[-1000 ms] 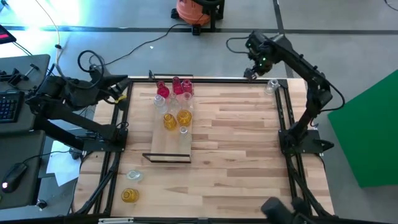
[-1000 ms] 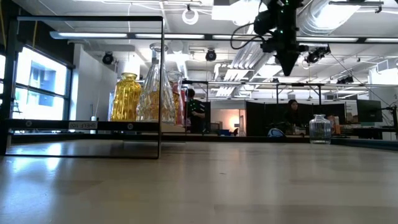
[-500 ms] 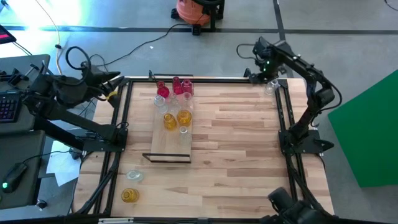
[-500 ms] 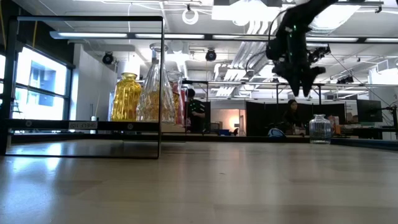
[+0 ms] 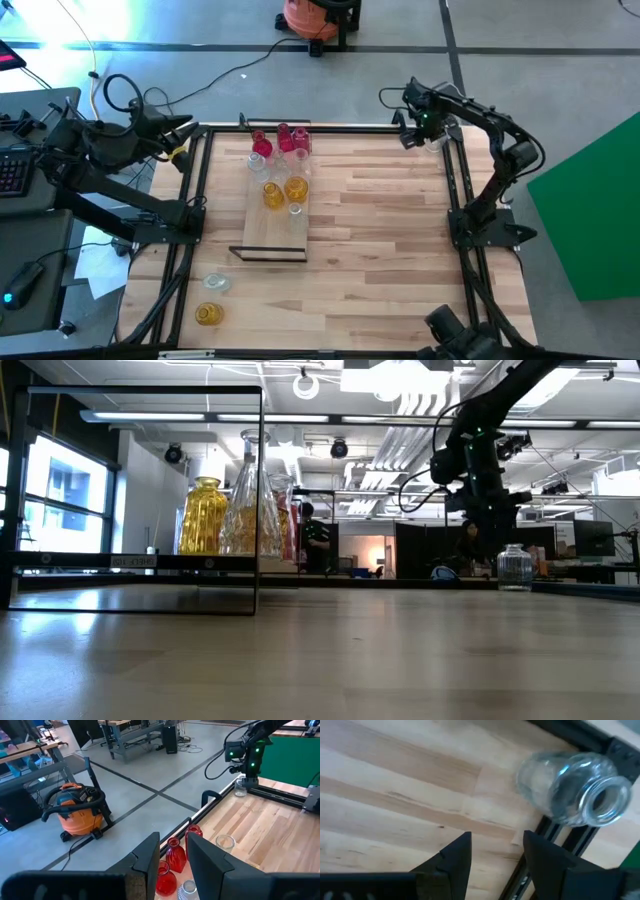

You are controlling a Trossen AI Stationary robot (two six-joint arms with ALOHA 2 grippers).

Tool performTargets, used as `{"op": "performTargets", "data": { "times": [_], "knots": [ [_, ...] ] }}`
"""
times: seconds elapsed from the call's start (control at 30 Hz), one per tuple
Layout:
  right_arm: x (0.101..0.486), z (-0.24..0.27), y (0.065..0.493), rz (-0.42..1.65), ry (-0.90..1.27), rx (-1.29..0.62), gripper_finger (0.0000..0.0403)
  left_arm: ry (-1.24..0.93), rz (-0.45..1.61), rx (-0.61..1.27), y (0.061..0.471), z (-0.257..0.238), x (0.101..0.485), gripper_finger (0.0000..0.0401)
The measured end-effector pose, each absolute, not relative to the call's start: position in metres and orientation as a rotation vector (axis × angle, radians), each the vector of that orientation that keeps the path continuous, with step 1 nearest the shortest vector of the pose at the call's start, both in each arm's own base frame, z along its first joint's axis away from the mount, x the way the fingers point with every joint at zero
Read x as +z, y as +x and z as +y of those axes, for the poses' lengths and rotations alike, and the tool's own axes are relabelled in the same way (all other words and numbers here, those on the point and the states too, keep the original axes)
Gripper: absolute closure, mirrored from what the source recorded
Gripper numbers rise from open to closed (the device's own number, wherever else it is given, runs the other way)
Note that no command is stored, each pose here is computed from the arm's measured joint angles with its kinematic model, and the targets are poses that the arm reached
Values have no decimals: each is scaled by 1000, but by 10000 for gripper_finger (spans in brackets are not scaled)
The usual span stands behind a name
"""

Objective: Sort vases onto shelf
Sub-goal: Put the transparent vase on the shelf aligned with the other transparent vase

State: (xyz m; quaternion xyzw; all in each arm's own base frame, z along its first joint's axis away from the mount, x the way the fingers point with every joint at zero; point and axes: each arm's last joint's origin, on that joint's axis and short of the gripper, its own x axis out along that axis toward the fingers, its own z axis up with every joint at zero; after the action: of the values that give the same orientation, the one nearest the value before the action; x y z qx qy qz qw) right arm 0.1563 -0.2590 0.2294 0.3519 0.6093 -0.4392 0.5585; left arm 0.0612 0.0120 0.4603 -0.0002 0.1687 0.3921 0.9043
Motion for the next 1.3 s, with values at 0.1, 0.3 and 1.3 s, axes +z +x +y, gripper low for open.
{"op": "performTargets", "data": {
  "times": [0.1,0.3,1.3],
  "knots": [
    [234,-262,156,1444,773,-1062,252,-1,349,810,61,12,460,311],
    [242,-271,150,1435,723,-1117,259,-26,338,814,61,12,460,311],
    [244,-277,153,1180,946,-1375,259,-56,354,761,63,10,459,311]
  ]
}}
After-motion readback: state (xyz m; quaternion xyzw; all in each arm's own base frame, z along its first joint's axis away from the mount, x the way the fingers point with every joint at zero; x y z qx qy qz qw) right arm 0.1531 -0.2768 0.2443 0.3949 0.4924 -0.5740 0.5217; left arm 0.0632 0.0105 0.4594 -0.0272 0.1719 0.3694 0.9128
